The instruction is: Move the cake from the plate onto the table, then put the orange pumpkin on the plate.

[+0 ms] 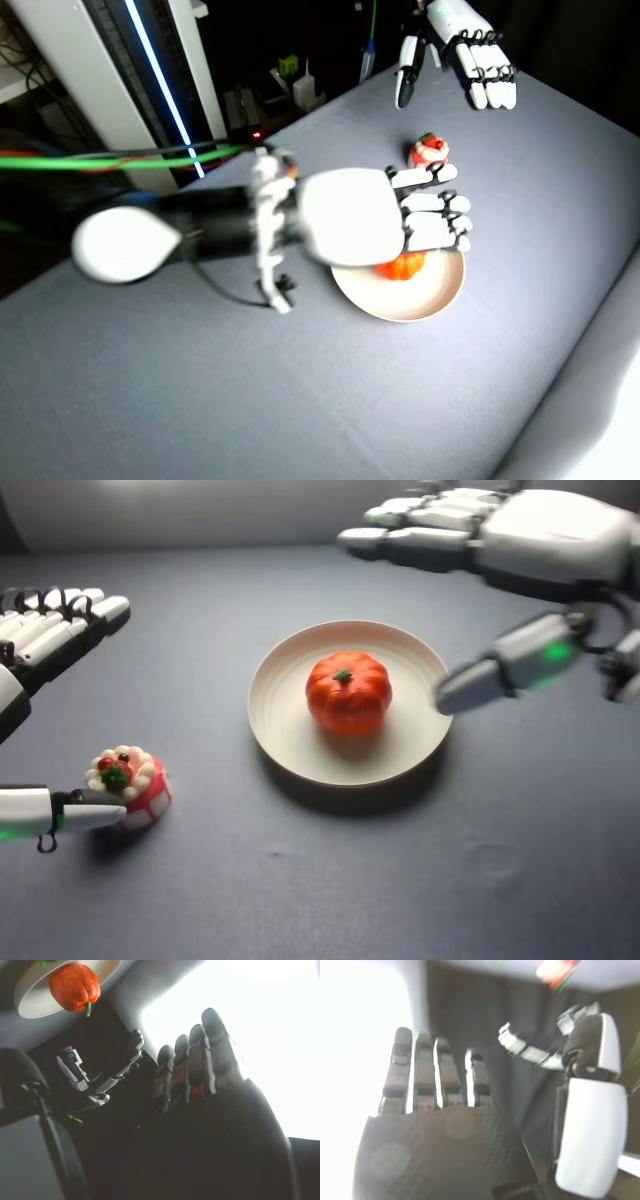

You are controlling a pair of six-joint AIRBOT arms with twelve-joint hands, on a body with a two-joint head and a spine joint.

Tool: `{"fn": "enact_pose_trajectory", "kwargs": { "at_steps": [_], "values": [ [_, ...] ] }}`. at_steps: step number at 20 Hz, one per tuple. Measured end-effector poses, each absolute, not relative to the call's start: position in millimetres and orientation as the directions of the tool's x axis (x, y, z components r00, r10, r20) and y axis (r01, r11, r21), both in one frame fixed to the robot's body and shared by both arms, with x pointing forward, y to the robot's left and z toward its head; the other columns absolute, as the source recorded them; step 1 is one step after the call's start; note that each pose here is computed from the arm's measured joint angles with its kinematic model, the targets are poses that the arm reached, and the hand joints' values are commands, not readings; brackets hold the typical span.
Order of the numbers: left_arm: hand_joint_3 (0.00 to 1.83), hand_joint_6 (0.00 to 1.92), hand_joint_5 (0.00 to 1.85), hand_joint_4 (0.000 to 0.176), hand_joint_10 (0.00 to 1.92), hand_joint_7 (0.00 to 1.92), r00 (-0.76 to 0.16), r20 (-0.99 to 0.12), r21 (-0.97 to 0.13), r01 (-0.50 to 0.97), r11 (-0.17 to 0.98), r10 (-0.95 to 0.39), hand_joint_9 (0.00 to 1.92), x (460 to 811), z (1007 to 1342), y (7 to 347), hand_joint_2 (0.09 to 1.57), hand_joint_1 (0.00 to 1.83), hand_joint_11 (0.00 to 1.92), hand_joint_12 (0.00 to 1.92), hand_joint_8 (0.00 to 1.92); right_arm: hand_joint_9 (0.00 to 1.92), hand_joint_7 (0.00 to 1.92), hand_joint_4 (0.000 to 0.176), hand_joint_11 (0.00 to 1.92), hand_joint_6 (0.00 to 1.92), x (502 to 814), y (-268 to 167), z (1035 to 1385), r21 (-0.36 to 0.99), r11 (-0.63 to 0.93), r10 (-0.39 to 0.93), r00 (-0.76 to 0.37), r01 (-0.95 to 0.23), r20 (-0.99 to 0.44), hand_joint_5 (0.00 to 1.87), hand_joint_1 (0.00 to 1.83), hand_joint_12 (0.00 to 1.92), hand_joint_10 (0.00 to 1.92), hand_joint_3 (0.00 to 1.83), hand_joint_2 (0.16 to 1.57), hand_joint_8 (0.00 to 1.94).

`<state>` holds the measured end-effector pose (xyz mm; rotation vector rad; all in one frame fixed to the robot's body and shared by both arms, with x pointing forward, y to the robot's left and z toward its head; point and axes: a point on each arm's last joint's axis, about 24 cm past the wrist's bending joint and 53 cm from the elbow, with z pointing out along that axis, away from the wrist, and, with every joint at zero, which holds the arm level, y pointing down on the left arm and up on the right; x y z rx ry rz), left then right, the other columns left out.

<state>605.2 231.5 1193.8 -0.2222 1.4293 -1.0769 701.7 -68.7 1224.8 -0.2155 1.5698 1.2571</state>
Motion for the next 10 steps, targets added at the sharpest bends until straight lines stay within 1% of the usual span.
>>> {"fn": "enact_pose_trajectory", "kwargs": {
  "at_steps": [1,2,3,4,5,6,7,8,9,10],
  "values": [
    [0.01,0.0,0.0,0.077,0.0,0.0,-0.208,-0.677,-0.701,0.474,0.533,-0.706,0.0,603,1198,232,0.89,0.7,0.0,0.0,0.0,0.0,0.0,0.176,0.0,0.0,694,-77,1222,0.599,0.428,0.442,-0.421,-0.677,-0.792,0.0,0.57,0.01,0.0,0.0,0.78,0.0],
    [0.01,0.0,0.0,0.097,0.0,0.0,-0.204,-0.669,-0.704,0.48,0.523,-0.715,0.0,602,1201,232,0.88,0.66,0.0,0.0,0.0,0.0,0.0,0.176,0.0,0.0,686,-81,1223,0.591,0.422,0.441,-0.414,-0.687,-0.796,0.0,0.57,0.0,0.0,0.0,0.78,0.0],
    [0.01,0.0,0.0,0.113,0.0,0.0,-0.2,-0.665,-0.703,0.491,0.514,-0.719,0.0,600,1203,232,0.88,0.67,0.0,0.0,0.0,0.0,0.0,0.176,0.0,0.0,681,-87,1226,0.6,0.409,0.461,-0.411,-0.688,-0.786,0.0,0.68,0.0,0.0,0.02,0.81,0.0],
    [0.0,0.0,0.0,0.127,0.0,0.0,-0.2,-0.662,-0.703,0.5,0.506,-0.722,0.0,597,1205,230,0.87,0.7,0.0,0.0,0.0,0.0,0.0,0.176,0.0,0.0,673,-99,1229,0.621,0.387,0.495,-0.415,-0.682,-0.764,0.0,0.71,0.0,0.0,0.02,0.84,0.0],
    [0.0,0.0,0.0,0.114,0.0,0.0,-0.199,-0.658,-0.706,0.498,0.503,-0.726,0.0,597,1206,230,0.86,0.75,0.0,0.0,0.0,0.0,0.0,0.173,0.0,0.0,669,-107,1230,0.623,0.384,0.505,-0.41,-0.681,-0.76,0.0,0.71,0.0,0.0,0.03,0.85,0.0],
    [0.0,0.0,0.0,0.113,0.0,0.0,-0.2,-0.656,-0.707,0.499,0.501,-0.727,0.0,596,1205,231,0.87,0.78,0.0,0.0,0.0,0.0,0.0,0.155,0.0,0.0,663,-120,1229,0.652,0.368,0.538,-0.42,-0.663,-0.731,0.0,0.75,0.0,0.0,0.02,0.84,0.0],
    [0.01,0.0,0.0,0.111,0.0,0.0,-0.195,-0.651,-0.71,0.497,0.498,-0.734,0.0,596,1207,233,0.88,0.79,0.0,0.0,0.0,0.0,0.0,0.142,0.0,0.0,658,-129,1227,0.673,0.355,0.559,-0.43,-0.649,-0.709,0.0,0.76,0.0,0.0,0.02,0.84,0.0],
    [0.01,0.0,0.0,0.103,0.0,0.0,-0.185,-0.638,-0.715,0.504,0.485,-0.748,0.0,596,1211,235,0.89,0.77,0.0,0.0,0.0,0.0,0.0,0.149,0.0,0.0,648,-138,1221,0.704,0.328,0.589,-0.446,-0.63,-0.674,0.0,0.85,0.0,0.0,0.0,0.82,0.0],
    [0.01,0.0,0.0,0.102,0.0,0.0,-0.181,-0.626,-0.718,0.512,0.471,-0.758,0.0,595,1214,235,0.9,0.75,0.0,0.0,0.0,0.0,0.0,0.146,0.0,0.0,641,-142,1220,0.722,0.297,0.614,-0.454,-0.625,-0.646,0.0,0.86,0.0,0.0,0.0,0.8,0.0],
    [0.01,0.0,0.0,0.105,0.0,0.0,-0.182,-0.62,-0.719,0.521,0.46,-0.763,0.0,593,1216,235,0.9,0.73,0.0,0.0,0.0,0.0,0.0,0.146,0.0,0.0,634,-148,1219,0.738,0.272,0.638,-0.459,-0.618,-0.619,0.0,0.87,0.0,0.0,0.0,0.81,0.0]
  ]
}}
